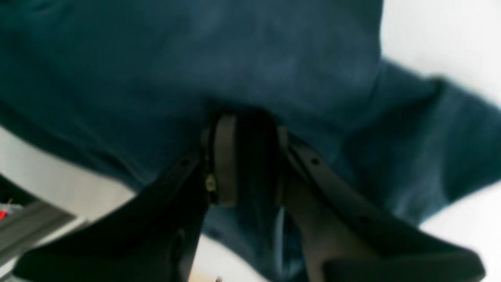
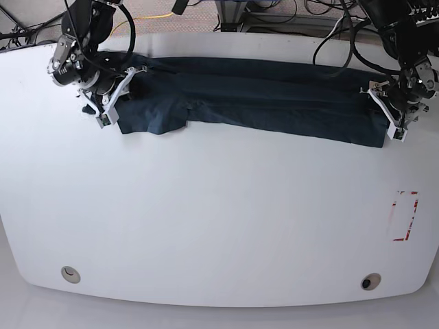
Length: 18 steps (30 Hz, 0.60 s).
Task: Fold the T-shirt properly
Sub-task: 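Release and regrasp the folded shirt end with the right gripper, pulling it flat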
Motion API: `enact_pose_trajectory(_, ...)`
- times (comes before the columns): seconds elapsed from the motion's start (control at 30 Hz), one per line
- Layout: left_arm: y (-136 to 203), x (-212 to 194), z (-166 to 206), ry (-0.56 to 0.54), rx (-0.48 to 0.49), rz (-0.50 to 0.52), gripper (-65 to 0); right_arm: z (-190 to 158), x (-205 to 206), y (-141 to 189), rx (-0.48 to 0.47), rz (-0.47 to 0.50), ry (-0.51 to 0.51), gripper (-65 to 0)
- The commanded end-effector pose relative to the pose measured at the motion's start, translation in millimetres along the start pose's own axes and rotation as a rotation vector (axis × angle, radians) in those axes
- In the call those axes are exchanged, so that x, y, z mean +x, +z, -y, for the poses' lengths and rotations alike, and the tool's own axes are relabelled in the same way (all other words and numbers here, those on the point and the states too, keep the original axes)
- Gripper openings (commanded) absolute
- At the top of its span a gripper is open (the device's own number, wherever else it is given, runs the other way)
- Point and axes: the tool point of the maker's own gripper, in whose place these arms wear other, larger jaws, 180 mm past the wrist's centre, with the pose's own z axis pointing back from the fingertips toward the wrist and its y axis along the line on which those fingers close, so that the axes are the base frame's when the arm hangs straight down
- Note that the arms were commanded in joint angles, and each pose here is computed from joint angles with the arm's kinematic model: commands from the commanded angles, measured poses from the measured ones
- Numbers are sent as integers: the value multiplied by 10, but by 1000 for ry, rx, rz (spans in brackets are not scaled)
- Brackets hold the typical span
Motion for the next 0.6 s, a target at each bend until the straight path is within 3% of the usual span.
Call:
enact_pose_trajectory(0.0,57,-74,-147,12,34,-12,-285,166,101,-67,-30,36,3,-520)
enact_pose_trajectory(0.23,30,-225,-30,36,13,-35,-285,761,244,-287,-115,-22,-21,-518)
enact_pose_trajectory(0.47,44,-266,-41,37,16,-43,-285,993,722,11,-192,42,44,-515)
enact_pose_trajectory(0.57,66,-351,-14,33,11,-58,-285,987,908,177,-228,69,81,-447)
